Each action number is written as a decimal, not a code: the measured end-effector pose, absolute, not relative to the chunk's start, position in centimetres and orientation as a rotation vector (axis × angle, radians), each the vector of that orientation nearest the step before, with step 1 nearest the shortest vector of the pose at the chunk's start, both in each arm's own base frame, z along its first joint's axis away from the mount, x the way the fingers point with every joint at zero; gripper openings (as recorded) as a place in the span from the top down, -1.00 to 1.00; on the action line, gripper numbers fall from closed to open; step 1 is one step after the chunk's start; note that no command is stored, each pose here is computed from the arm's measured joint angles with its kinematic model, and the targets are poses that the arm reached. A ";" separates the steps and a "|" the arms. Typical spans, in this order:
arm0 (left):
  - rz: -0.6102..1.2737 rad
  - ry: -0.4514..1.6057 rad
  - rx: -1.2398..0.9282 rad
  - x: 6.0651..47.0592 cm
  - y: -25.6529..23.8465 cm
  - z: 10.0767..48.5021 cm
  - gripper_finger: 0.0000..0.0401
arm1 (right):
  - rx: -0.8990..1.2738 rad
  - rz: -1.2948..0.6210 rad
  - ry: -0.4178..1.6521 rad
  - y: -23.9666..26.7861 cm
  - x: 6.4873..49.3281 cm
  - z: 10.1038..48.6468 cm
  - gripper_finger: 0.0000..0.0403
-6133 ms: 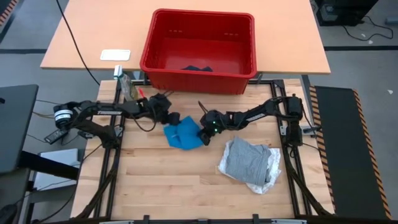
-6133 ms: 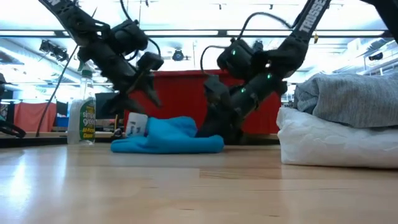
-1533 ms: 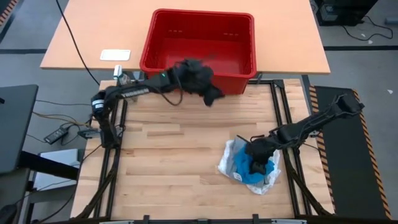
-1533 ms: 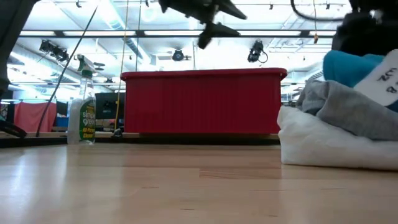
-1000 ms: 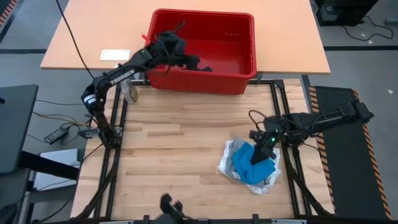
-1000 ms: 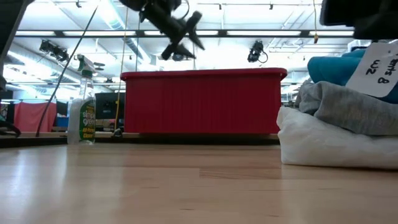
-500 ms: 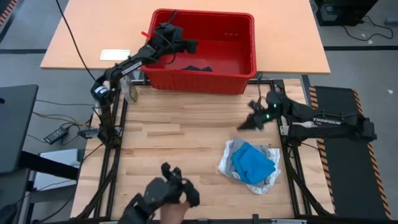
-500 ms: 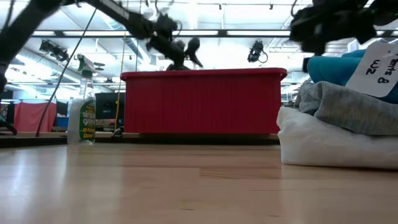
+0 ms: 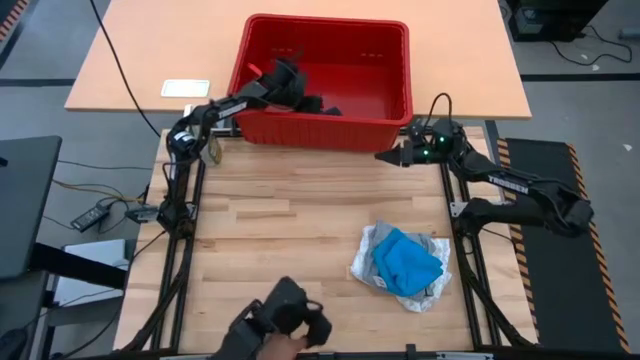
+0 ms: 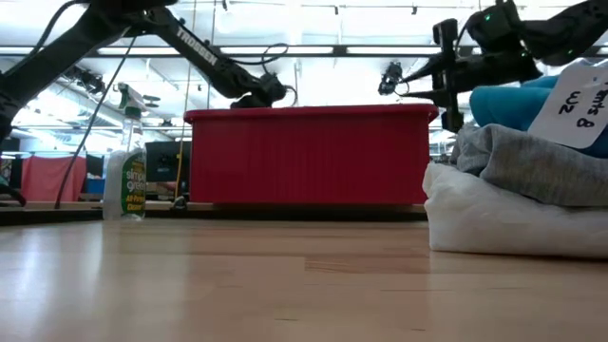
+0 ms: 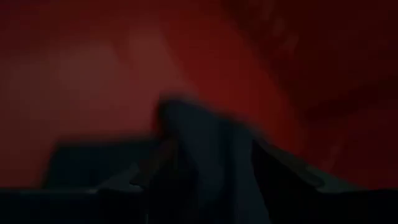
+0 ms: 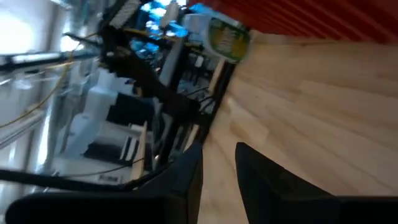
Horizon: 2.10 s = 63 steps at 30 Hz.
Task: Fold laundry
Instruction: Remove the blue shorts from the red laundry bin
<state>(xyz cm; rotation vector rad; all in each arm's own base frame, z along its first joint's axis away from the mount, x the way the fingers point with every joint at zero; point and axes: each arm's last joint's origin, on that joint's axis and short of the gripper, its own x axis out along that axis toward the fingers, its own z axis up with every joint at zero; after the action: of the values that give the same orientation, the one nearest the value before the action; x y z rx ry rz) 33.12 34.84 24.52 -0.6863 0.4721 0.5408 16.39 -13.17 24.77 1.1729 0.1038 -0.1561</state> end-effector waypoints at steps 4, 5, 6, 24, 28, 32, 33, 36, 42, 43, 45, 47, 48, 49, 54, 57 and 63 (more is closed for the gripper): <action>0.478 0.678 -0.633 33.8 32.4 23.4 -0.04 | 1.005 -0.039 -0.005 -13.6 16.5 26.3 0.49; 0.453 0.731 -0.622 34.1 31.8 22.8 -0.04 | 0.933 -0.029 -0.060 -13.7 16.5 26.9 0.49; 0.424 0.772 -0.606 34.4 31.1 22.4 -0.04 | 0.868 -0.045 -0.120 -13.9 16.5 27.5 0.49; 0.328 0.953 -0.256 38.6 29.1 16.0 -0.02 | 0.455 -0.407 0.153 -20.3 21.8 30.7 0.49; 0.367 0.925 -0.240 38.6 29.6 16.1 0.21 | 0.459 -0.407 0.149 -20.9 22.4 31.1 0.49; 0.383 0.919 -0.241 38.3 30.0 16.3 0.73 | 0.487 -0.416 0.147 -21.0 22.2 31.4 0.49; 0.386 0.918 -0.244 38.2 30.0 16.5 0.85 | 0.491 -0.418 0.150 -20.9 22.1 31.4 0.49; 0.403 0.895 -0.262 38.0 30.5 18.0 0.93 | 0.495 -0.424 0.152 -20.8 21.7 31.7 0.49; 0.473 0.705 -0.191 36.8 31.6 28.0 0.97 | 0.519 -0.401 0.141 -20.3 21.3 32.3 0.49; 0.482 0.667 -0.174 36.4 31.6 29.8 0.98 | 0.521 -0.396 0.142 -20.2 21.2 32.4 0.49; 0.495 0.608 -0.147 35.6 31.1 33.3 0.98 | 0.519 -0.387 0.139 -20.0 21.1 32.6 0.49; 0.503 0.543 -0.126 34.9 30.5 36.5 0.99 | 0.522 -0.367 0.142 -19.7 20.9 32.8 0.49; 0.503 0.526 -0.122 34.5 30.0 37.9 0.99 | 0.523 -0.357 0.143 -19.5 20.8 33.0 0.49; 0.497 0.505 -0.114 34.1 29.4 39.1 0.99 | 0.529 -0.343 0.151 -19.3 20.7 33.0 0.49; 0.264 0.398 -0.053 32.6 25.4 44.3 0.99 | 0.553 -0.269 0.183 -18.1 20.4 33.4 0.49; 0.158 0.308 -0.012 31.3 21.9 47.6 0.98 | 0.554 -0.227 0.168 -17.3 20.1 34.1 0.49; 0.052 0.171 -0.025 28.5 14.8 52.7 0.97 | 0.510 -0.167 0.115 -15.7 18.9 35.9 0.49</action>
<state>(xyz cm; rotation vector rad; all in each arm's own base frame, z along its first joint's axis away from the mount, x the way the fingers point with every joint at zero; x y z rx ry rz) 28.45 14.78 52.75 -0.0252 0.1705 0.0525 18.92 -15.66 35.93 0.5097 0.1148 -0.1671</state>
